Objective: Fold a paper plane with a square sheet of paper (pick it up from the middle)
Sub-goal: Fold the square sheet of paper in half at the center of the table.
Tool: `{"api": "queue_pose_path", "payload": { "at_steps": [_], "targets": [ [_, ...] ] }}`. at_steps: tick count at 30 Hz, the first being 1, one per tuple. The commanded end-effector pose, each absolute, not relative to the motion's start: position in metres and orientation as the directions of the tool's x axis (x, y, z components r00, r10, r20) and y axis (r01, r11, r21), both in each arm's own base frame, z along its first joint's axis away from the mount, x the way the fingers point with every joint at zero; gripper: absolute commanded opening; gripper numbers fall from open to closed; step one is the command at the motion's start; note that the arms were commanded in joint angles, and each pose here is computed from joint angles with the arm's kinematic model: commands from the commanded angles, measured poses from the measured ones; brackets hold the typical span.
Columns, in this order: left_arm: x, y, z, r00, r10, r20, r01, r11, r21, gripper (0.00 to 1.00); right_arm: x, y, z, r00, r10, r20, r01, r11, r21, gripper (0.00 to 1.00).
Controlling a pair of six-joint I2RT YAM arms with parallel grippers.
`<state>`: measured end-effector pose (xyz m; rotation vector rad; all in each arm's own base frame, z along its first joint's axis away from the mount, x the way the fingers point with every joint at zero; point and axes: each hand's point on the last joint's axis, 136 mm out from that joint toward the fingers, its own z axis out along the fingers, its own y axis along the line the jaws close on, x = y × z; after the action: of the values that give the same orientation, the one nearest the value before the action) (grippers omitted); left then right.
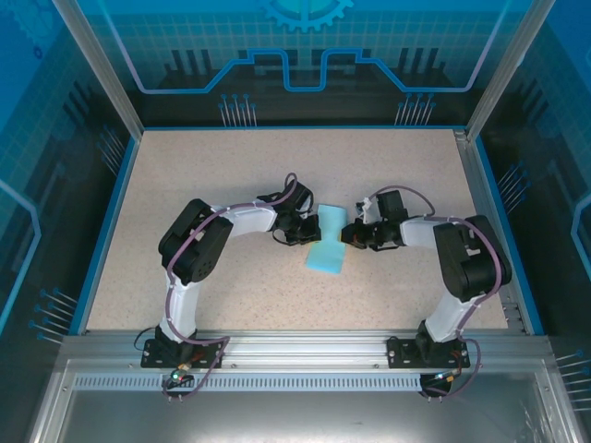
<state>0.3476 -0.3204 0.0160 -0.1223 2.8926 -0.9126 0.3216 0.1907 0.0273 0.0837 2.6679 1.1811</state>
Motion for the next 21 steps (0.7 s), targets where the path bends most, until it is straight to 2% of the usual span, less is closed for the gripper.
{"api": "queue_pose_path", "payload": {
  "at_steps": [1, 6, 14, 21],
  "targets": [
    [0.332, -0.306, -0.01, -0.996, -0.087, -0.022, -0.065, 0.871, -0.487, 0.0, 0.32, 0.185, 0.01, -0.981, 0.127, -0.148, -0.019, 0.693, 0.72, 0.07],
    [0.331, -0.305, -0.01, -0.996, -0.085, -0.022, -0.063, 0.873, -0.483, 0.0, 0.315, 0.18, -0.005, -0.987, 0.119, -0.106, 0.012, 0.717, 0.697, 0.07],
    [0.331, -0.304, -0.011, -0.996, -0.084, -0.022, -0.064, 0.876, -0.477, 0.0, 0.34, 0.189, 0.047, -0.973, 0.125, -0.193, -0.065, 0.655, 0.753, 0.07],
    [0.331, -0.305, -0.01, -0.996, -0.085, -0.022, -0.064, 0.875, -0.48, 0.0, 0.358, 0.185, 0.04, -0.972, 0.142, -0.187, -0.049, 0.657, 0.752, 0.07]
  ]
}}
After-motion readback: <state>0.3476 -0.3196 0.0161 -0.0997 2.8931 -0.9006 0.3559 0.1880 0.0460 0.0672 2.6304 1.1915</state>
